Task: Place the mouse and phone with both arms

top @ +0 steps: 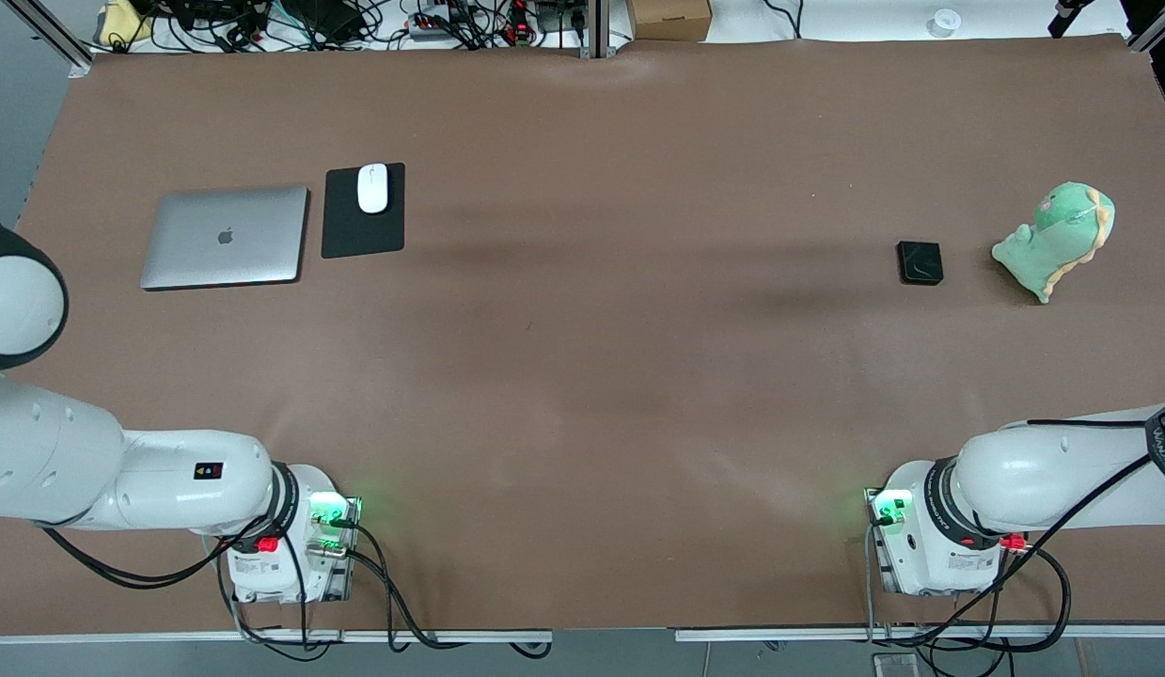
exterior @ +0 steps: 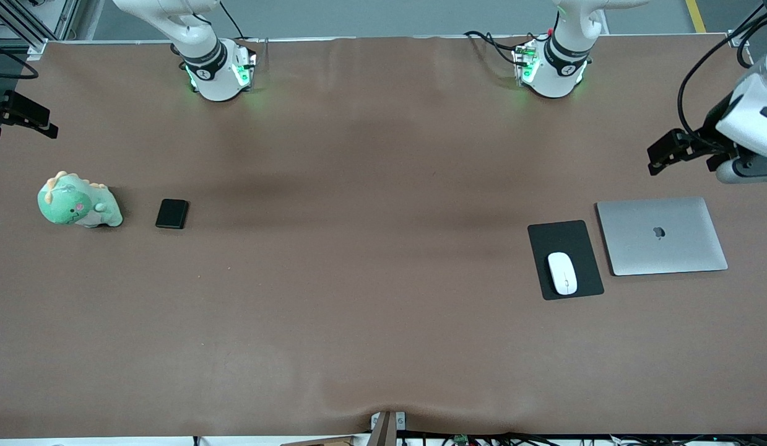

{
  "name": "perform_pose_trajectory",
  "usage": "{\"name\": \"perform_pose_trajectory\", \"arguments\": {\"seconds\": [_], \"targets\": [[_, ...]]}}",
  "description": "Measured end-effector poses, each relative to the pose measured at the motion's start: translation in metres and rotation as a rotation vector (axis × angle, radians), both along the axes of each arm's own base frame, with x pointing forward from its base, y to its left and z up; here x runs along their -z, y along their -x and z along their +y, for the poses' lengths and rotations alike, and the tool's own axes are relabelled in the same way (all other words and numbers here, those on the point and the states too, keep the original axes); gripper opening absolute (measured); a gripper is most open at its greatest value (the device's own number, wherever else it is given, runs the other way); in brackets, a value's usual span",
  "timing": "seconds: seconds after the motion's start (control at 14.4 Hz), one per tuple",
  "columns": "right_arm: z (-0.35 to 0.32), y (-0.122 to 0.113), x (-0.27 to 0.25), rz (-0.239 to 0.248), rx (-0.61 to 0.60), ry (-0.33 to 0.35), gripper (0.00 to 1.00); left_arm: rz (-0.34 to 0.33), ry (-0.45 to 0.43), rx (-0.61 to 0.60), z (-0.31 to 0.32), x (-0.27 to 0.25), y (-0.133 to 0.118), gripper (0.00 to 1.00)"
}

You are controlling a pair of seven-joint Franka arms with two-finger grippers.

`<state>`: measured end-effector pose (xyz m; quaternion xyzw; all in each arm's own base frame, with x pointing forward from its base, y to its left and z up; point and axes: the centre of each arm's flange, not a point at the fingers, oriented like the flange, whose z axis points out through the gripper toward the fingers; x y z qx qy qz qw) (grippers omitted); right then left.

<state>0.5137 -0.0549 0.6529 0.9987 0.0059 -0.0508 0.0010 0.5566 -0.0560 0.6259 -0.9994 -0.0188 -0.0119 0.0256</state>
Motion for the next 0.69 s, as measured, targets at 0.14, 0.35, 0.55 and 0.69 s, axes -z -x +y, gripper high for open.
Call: {"name": "perform_pose_trajectory", "arguments": {"seconds": [0.14,0.35,0.55,0.69], "targets": [[-0.001,0.000,0.000,0.000,0.002,0.000,1.00,-0.018,0.001,0.001,0.000,-0.009,0.003,1.00],[-0.004,0.000,0.000,0.000,0.008,0.000,1.00,-0.042,0.000,0.000,0.000,-0.033,0.014,1.00],[-0.006,0.001,0.000,0.000,0.011,0.000,1.00,-0.038,-0.001,-0.003,0.001,-0.048,0.020,1.00],[-0.006,0.001,0.000,0.000,0.012,0.000,1.00,-0.022,-0.002,-0.003,0.001,-0.047,0.022,1.00]]}}
